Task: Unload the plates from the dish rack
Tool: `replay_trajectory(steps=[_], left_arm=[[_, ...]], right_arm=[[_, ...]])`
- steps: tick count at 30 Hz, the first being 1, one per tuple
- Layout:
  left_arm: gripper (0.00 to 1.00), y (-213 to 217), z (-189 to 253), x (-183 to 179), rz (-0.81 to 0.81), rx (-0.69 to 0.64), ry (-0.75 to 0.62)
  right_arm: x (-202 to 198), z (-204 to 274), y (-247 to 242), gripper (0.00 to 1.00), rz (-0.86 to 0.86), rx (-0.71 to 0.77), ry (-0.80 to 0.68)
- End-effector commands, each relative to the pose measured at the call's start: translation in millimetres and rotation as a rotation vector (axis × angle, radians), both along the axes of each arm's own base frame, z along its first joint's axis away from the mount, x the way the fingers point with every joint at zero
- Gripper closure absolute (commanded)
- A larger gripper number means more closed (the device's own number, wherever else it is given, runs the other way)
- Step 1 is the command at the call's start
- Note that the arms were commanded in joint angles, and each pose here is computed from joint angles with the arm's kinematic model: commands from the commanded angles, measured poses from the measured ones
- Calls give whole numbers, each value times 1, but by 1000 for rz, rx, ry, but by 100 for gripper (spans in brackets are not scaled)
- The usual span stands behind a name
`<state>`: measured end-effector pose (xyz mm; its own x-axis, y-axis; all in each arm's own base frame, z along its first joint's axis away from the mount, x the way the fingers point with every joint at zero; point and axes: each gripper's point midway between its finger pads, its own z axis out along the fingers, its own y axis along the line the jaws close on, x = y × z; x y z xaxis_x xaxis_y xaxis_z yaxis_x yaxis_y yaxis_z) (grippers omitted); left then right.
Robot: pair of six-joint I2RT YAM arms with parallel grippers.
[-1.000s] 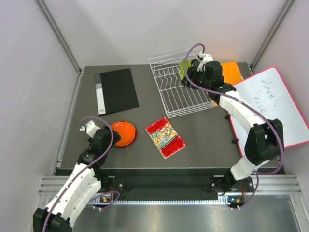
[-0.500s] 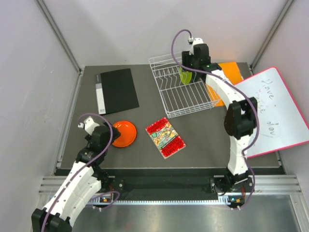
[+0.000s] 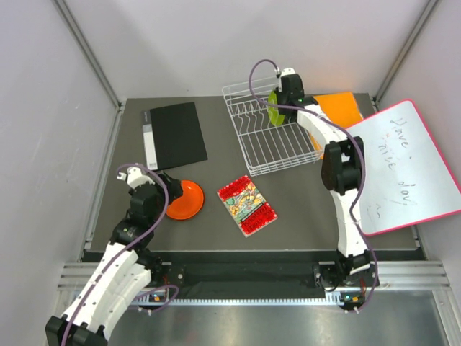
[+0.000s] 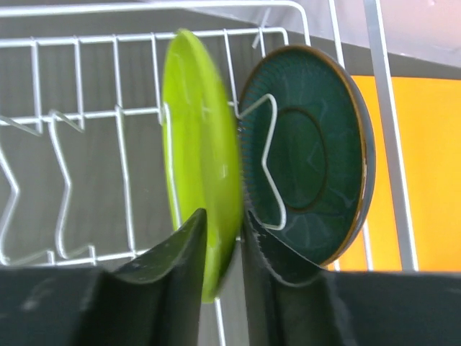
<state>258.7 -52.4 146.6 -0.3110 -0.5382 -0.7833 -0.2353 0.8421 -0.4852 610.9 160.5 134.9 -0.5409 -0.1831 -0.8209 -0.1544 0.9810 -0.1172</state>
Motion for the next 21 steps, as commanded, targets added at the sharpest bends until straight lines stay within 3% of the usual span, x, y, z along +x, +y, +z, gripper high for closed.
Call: replay_trajectory(steps=[1, 5, 13, 16, 20, 21], left_arm=[[14, -5, 18, 9, -29, -1, -76], [14, -6, 13, 10, -29, 4, -59], [14, -3, 5, 9, -21, 14, -36], [14, -2, 5, 10, -16, 31, -22], [13, -3, 6, 11, -25, 41, -11], [13, -4, 6, 10, -32, 38, -9]], right_arm=[[14, 25, -8, 85, -10, -26, -77], [12, 31, -6, 100, -12, -38, -107], [-16, 94, -6, 100, -204, -181, -317], [-30, 123, -9, 100, -282, -201, -416], [-49, 137, -22, 100, -336, -200, -435], [-62, 160, -24, 100, -341, -171, -468]])
